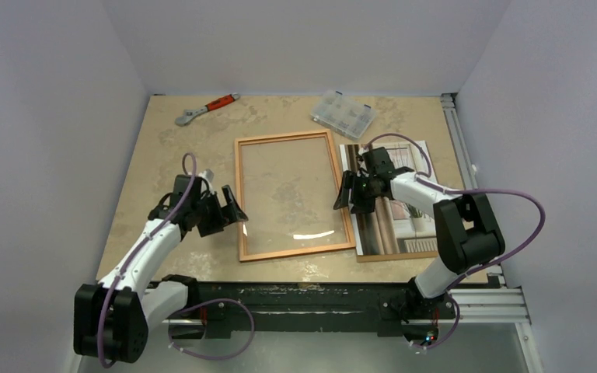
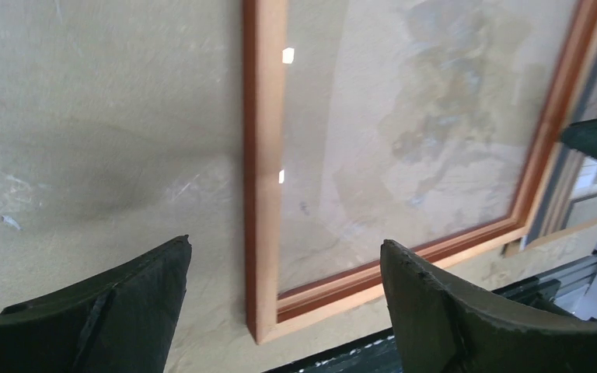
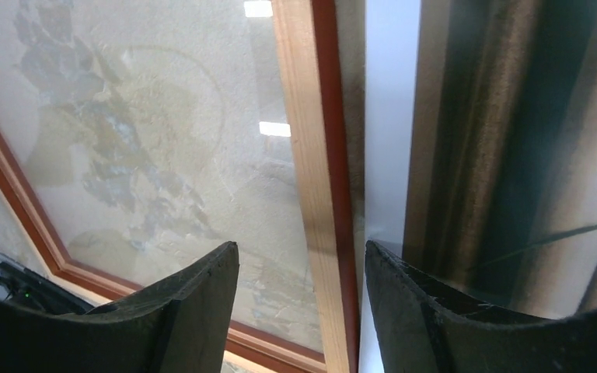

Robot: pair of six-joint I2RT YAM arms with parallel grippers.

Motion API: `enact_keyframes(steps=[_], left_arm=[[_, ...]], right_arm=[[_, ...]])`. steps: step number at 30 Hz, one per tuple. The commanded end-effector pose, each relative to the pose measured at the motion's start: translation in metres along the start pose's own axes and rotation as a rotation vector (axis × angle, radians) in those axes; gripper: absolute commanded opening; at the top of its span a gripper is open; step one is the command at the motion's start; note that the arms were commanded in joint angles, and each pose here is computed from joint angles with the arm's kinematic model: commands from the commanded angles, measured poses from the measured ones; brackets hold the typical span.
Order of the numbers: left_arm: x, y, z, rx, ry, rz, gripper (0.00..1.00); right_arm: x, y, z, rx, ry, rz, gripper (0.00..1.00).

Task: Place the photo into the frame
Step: Place the photo frame item in the photo frame.

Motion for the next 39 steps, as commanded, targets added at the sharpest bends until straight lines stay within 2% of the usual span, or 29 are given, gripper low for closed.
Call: enact_keyframes(steps=[1, 4, 13, 21, 29, 33, 39], left_arm=[[0.038, -0.028, -0.022, -0.032, -0.123, 0.083, 0.93], [0.058, -0.040, -0.023, -0.020, -0.174, 0.146, 1.00], [0.101, -0.071, -0.010, 0.008, -0.245, 0.347, 1.00], [0.096, -0.104, 0.013, -0.004, -0.179, 0.417, 1.00], [0.088, -0.130, 0.033, -0.011, -0.093, 0.486, 1.00], [0.084, -0.137, 0.044, -0.006, -0.053, 0.529, 1.00], [0.094, -0.133, 0.049, 0.003, -0.059, 0.507, 1.00]], right_arm=[[-0.004, 0.010, 0.017, 0.024, 0.042, -0.077, 0.59], [-0.007, 0.019, 0.023, 0.030, 0.058, -0.114, 0.59], [-0.014, 0.050, 0.031, 0.082, 0.087, -0.171, 0.59], [-0.001, 0.065, 0.034, 0.114, 0.087, -0.222, 0.60], [0.031, 0.050, 0.047, 0.114, 0.037, -0.168, 0.63], [0.049, 0.039, 0.060, 0.081, 0.000, -0.180, 0.63], [0.080, 0.028, 0.061, 0.046, -0.031, -0.265, 0.64]])
Point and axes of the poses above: each gripper's point midway between its finger pads, its own x axis back along the fingers, its own y axis along the line the jaws close on, z = x × y, the point moved 9 cm from there along x, back along the fingers
